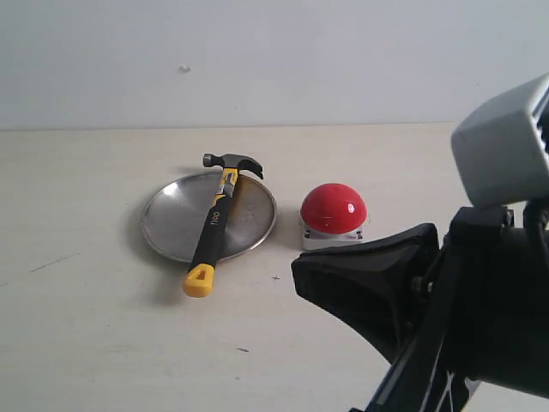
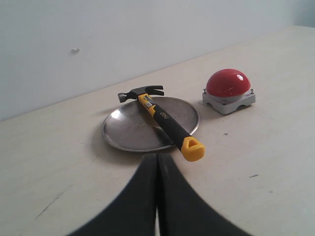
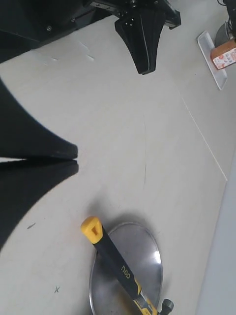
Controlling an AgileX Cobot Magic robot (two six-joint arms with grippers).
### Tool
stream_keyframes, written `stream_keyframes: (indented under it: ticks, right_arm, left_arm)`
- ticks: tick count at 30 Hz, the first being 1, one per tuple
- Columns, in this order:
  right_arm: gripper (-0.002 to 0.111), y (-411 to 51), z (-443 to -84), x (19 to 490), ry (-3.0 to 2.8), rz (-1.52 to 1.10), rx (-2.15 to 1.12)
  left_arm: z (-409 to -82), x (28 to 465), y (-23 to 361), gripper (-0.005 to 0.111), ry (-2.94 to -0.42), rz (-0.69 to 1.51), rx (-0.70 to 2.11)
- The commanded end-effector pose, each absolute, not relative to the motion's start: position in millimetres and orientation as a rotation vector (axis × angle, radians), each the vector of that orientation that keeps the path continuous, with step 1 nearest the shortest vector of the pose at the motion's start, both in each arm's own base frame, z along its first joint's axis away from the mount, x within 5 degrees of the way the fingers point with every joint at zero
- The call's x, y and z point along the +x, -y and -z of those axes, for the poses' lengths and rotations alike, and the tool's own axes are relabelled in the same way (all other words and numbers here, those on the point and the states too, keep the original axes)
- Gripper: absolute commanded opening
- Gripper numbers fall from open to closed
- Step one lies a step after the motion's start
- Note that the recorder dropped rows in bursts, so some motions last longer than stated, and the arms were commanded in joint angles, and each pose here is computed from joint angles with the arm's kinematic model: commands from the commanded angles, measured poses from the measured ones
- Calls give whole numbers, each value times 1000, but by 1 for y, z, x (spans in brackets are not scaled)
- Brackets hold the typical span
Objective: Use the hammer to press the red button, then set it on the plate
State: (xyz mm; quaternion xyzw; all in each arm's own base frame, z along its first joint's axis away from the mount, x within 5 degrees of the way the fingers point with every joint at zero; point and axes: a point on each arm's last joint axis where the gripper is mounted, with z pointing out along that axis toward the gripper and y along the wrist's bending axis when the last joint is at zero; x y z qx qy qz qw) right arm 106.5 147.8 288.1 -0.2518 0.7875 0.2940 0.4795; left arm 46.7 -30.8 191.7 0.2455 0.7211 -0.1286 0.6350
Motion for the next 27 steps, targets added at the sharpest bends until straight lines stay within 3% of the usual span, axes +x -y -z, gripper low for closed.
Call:
stream_keyframes:
  ticks: [1,7,14,20,27]
  right_arm:
    - [0,-141,-291,109,-1884,-675,-626]
    - [0,-90,-294,133,-1829,-451,-406]
    - [0,-32,-261,116,-1698,-356,-107]
    - [0,-8,-242,84,-1551,-188,49]
    - [0,-5,-246,68,-1440,-111,54]
  left_arm:
    - [-191,46,31,0,-1642,295,559]
    - [-191,46,31,0,-1642,295,559]
    - [-191,46,31,0,-1642,295,559]
    - [-191,46,31,0,-1642,295,559]
    - [-191,46,31,0,-1642,295,559]
